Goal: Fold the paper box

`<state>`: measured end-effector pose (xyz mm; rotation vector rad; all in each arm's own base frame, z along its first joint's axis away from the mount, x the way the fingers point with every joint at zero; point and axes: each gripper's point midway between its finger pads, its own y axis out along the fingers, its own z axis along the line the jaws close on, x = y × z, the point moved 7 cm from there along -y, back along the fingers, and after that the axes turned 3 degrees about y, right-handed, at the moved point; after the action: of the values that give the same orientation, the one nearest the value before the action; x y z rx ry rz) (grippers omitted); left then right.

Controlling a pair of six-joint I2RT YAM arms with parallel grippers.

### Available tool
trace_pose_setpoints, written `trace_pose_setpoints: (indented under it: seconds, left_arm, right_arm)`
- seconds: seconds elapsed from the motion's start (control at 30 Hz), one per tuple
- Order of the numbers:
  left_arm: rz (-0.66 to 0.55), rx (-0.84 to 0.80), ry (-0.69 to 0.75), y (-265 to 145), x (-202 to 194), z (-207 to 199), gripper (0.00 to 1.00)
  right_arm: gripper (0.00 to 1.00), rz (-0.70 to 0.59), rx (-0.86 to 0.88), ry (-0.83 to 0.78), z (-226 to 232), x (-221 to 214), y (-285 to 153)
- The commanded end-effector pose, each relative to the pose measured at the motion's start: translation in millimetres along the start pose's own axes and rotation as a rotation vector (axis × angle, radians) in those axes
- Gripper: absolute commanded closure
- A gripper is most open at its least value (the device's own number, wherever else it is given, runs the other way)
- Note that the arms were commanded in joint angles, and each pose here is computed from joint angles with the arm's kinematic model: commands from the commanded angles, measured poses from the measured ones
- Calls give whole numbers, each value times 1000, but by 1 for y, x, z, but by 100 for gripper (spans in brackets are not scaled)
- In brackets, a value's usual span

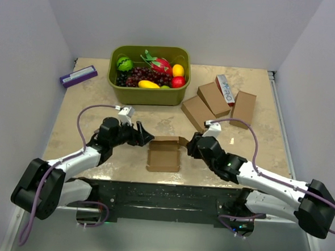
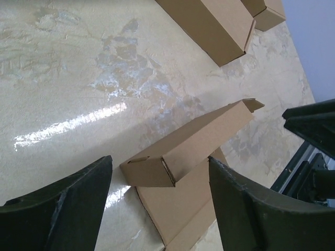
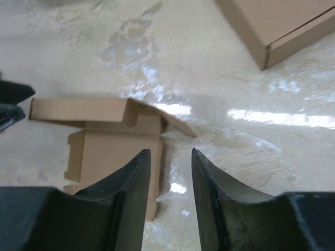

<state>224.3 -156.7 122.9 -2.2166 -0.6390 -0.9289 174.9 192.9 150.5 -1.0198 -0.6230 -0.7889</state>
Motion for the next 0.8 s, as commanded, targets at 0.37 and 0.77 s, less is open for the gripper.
trace_pose_setpoints:
  seconds: [0.37, 0.77]
  left_arm:
    - [-28, 7, 161, -23, -20, -33, 32]
    - [-13, -111, 35, -22, -75, -29, 40]
  right_arm:
    - [79, 203, 79, -72, 41, -65, 35]
    - [87, 242, -110, -100, 14, -87, 48]
